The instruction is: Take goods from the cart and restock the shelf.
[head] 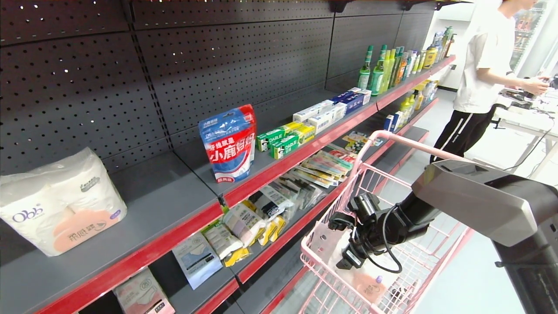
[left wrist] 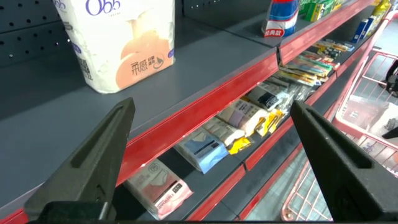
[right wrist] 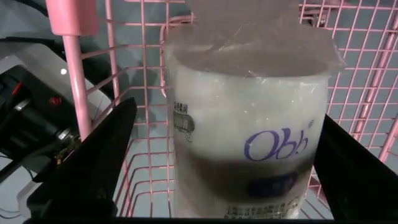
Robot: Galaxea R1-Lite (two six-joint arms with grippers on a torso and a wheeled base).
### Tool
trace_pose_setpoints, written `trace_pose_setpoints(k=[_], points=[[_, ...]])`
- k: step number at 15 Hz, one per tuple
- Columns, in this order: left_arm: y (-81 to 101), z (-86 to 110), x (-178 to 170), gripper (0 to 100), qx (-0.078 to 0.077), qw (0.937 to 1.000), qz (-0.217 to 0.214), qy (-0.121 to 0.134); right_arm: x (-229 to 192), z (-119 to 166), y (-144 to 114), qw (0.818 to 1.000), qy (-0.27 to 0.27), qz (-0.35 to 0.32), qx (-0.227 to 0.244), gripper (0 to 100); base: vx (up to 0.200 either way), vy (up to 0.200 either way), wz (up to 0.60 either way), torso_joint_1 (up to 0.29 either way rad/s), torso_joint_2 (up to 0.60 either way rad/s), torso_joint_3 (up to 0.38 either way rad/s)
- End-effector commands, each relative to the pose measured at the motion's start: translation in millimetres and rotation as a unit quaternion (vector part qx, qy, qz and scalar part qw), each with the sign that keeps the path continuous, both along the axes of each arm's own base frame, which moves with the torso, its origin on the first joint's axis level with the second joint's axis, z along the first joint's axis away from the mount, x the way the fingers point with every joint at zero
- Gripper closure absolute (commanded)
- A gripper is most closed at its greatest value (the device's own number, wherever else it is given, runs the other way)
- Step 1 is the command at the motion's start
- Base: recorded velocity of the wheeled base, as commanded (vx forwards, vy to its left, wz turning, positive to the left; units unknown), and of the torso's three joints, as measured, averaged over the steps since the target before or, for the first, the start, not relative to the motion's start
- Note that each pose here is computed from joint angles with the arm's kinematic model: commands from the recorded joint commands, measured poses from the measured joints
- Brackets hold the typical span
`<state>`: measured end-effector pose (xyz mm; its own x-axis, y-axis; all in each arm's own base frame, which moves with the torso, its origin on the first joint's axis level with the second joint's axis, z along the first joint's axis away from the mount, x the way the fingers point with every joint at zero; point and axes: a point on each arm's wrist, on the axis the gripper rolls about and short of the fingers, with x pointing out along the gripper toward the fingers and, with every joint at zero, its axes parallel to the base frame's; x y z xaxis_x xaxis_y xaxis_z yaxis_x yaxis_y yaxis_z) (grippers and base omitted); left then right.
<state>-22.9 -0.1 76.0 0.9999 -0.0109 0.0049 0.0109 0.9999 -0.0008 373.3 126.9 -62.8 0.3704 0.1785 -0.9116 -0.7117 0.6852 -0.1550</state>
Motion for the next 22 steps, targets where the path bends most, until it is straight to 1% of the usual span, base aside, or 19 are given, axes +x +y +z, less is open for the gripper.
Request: trace_pose_setpoints(k=[1, 4, 9, 14, 17, 18, 20, 22], points=[[0.0, -0.2, 0, 0, 0.0, 1.0, 0.0, 0.001, 1, -3, 1, 1.0, 0.002, 0.001, 0.0, 0, 0.0, 0.0, 0.0, -0.1, 0.27, 0.144], [0.0, -0.2, 0, 0, 0.0, 1.0, 0.0, 0.001, 1, -3, 1, 1.0, 0.002, 0.002, 0.001, 0, 0.0, 0.0, 0.0, -0.134, 0.33, 0.185], [0.0, 0.2, 0, 0, 0.0, 1.0, 0.0, 0.0, 1, -2, 1, 1.0, 0.001, 0.002, 0.001, 0, 0.0, 0.0, 0.0, -0.016, 0.04, 0.024], [0.0, -0.2, 0, 0, 0.0, 1.0, 0.0, 0.001, 1, -2, 1, 1.0, -0.001, 0.013, -0.013, 0, 0.0, 0.0, 0.0, 0.0, 0.0, 0.0], [0.0, -0.2, 0, 0, 0.0, 1.0, 0.0, 0.001, 1, 3, -1, 0.998, 0.028, 0.018, -0.046, 0, 0.0, 0.0, 0.0, 0.0, 0.0, 0.0], [0.0, -0.2, 0, 0, 0.0, 1.0, 0.0, 0.001, 4, 4, -1, 0.998, 0.025, 0.016, -0.051, 0, 0.0, 0.0, 0.0, 0.0, 0.0, 0.0], [0.0, 0.2, 0, 0, 0.0, 1.0, 0.0, 0.0, 8, 5, 1, 0.998, 0.018, 0.017, -0.053, 0, 0.0, 0.0, 0.0, 0.0, 0.0, 0.0], [0.0, -0.2, 0, 0, 0.0, 1.0, 0.0, 0.001, 9, 0, 4, 0.998, 0.02, 0.02, -0.054, 0, 0.0, 0.0, 0.0, 0.0, 0.0, 0.0]])
